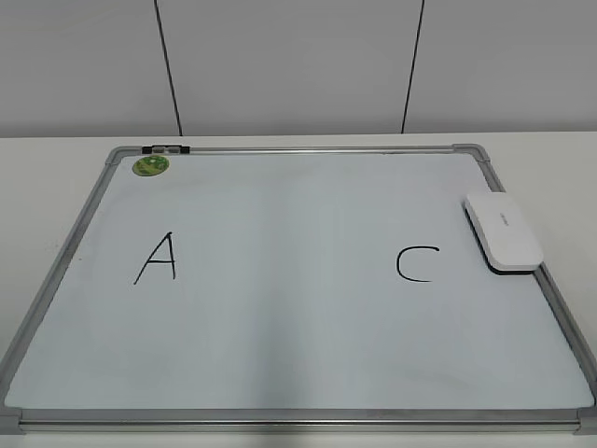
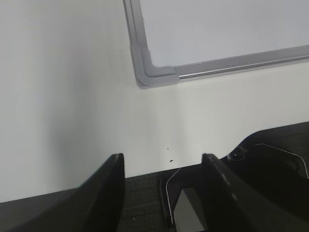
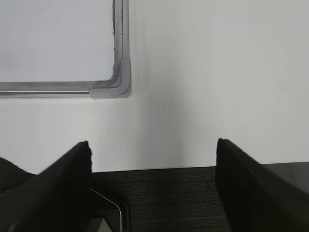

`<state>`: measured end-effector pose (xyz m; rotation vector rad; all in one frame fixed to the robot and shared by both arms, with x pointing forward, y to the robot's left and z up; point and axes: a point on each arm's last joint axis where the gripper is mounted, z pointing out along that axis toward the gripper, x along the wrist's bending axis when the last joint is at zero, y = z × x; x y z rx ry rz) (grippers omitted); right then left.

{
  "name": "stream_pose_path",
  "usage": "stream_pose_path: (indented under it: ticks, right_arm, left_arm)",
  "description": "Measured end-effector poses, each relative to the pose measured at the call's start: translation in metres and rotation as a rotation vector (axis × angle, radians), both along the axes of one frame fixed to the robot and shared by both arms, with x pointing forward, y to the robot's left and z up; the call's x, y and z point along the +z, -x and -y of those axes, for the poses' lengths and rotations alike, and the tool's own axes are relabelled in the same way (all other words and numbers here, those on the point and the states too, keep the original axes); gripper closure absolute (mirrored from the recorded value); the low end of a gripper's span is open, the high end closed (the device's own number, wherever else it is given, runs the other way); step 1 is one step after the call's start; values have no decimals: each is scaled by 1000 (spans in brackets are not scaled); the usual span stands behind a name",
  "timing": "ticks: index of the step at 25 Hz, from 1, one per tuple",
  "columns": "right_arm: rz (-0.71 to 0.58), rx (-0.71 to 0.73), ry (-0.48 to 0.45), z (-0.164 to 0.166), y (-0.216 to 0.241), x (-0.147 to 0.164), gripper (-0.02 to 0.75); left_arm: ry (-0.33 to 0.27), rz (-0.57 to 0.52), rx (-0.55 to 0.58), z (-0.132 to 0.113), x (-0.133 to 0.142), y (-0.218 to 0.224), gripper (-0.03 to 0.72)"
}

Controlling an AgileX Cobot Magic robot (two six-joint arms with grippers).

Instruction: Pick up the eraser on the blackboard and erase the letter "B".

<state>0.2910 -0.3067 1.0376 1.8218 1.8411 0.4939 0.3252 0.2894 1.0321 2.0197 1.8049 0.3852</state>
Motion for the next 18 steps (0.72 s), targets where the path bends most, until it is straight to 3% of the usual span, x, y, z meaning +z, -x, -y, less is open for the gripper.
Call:
stream_pose_path:
  ticks: [12,18]
  right_arm:
    - [0,0,0,0,0,0,147]
    - [0,0,0,0,0,0,147]
  left_arm:
    - [-1,0,-3,0,0,0,304]
    - [-10,11,-121,9,1,3,305]
